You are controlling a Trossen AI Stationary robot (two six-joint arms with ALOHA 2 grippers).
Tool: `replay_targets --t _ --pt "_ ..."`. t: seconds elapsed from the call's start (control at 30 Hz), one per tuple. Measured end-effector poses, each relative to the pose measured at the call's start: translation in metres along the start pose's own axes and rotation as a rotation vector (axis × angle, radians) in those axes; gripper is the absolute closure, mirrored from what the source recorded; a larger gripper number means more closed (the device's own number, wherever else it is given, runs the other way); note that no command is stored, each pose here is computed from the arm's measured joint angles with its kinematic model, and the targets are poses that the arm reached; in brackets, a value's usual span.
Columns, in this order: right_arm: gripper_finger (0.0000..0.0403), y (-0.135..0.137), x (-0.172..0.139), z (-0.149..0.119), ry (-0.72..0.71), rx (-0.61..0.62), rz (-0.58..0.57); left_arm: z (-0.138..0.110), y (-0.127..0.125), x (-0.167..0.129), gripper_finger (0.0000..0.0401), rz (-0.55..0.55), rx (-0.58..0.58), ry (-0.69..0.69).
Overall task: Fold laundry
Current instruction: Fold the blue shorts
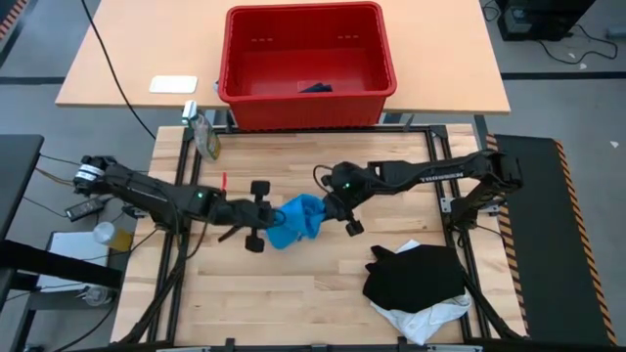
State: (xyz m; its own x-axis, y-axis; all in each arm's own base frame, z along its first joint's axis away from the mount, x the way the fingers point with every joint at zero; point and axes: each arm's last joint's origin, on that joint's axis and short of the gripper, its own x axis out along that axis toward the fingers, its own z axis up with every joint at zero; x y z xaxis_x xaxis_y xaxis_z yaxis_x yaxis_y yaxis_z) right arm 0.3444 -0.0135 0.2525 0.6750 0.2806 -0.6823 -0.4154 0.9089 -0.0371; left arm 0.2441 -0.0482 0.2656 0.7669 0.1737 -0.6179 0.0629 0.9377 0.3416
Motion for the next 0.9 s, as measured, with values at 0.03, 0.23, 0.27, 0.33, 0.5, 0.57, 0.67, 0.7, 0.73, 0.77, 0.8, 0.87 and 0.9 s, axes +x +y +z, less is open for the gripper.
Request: replay_targets --t 0.03,0.23,0.27,0.33,0.5,0.57,0.67,0.7,0.73,0.77,0.8,0.87,0.9 --pt "0.0337 -0.003 -0.004 0.004 -0.011 -0.005 -0.022 0.001 0.005 -0.002 0.0393 0.015 0.036 -0.005" --pt "0.0355 -0.036 -0.021 0.011 0.028 -0.169 -0.360 -0.009 0.041 0.000 0.0391 0.269 0.320 0.181" --pt "0.0356 -0.041 -0.024 0.011 0.050 -0.192 -0.428 -0.007 0.048 -0.001 0.0391 0.325 0.361 0.202" --pt "0.0357 -0.045 -0.032 0.012 0.099 -0.208 -0.571 -0.001 0.057 -0.006 0.0391 0.437 0.437 0.258" --pt "0.0357 -0.041 -0.041 0.017 0.054 -0.124 -0.598 0.011 0.065 -0.013 0.0391 0.572 0.429 0.268" --pt "0.0357 -0.038 -0.030 0.011 0.047 -0.059 -0.463 0.006 0.061 -0.002 0.0391 0.544 0.388 0.273" --pt "0.0357 -0.032 -0.009 -0.001 0.053 0.029 -0.270 -0.014 0.046 0.018 0.0391 0.449 0.343 0.309" --pt "0.0357 -0.029 -0.001 -0.008 0.072 0.056 -0.220 -0.020 0.041 0.024 0.0391 0.427 0.320 0.314" --pt "0.0357 -0.027 0.008 -0.015 0.091 0.070 -0.169 -0.026 0.034 0.030 0.0391 0.408 0.307 0.323" --pt "0.0357 -0.024 0.015 -0.020 0.106 0.078 -0.124 -0.033 0.025 0.035 0.0391 0.390 0.303 0.340" --pt "0.0357 -0.020 0.020 -0.024 0.116 0.081 -0.083 -0.037 0.016 0.040 0.0391 0.367 0.309 0.346" --pt "0.0357 -0.013 0.027 -0.026 0.129 0.079 -0.019 -0.041 -0.003 0.045 0.0391 0.285 0.325 0.327" --pt "0.0357 -0.009 0.029 -0.026 0.137 0.074 0.005 -0.041 -0.013 0.046 0.0391 0.226 0.340 0.311"
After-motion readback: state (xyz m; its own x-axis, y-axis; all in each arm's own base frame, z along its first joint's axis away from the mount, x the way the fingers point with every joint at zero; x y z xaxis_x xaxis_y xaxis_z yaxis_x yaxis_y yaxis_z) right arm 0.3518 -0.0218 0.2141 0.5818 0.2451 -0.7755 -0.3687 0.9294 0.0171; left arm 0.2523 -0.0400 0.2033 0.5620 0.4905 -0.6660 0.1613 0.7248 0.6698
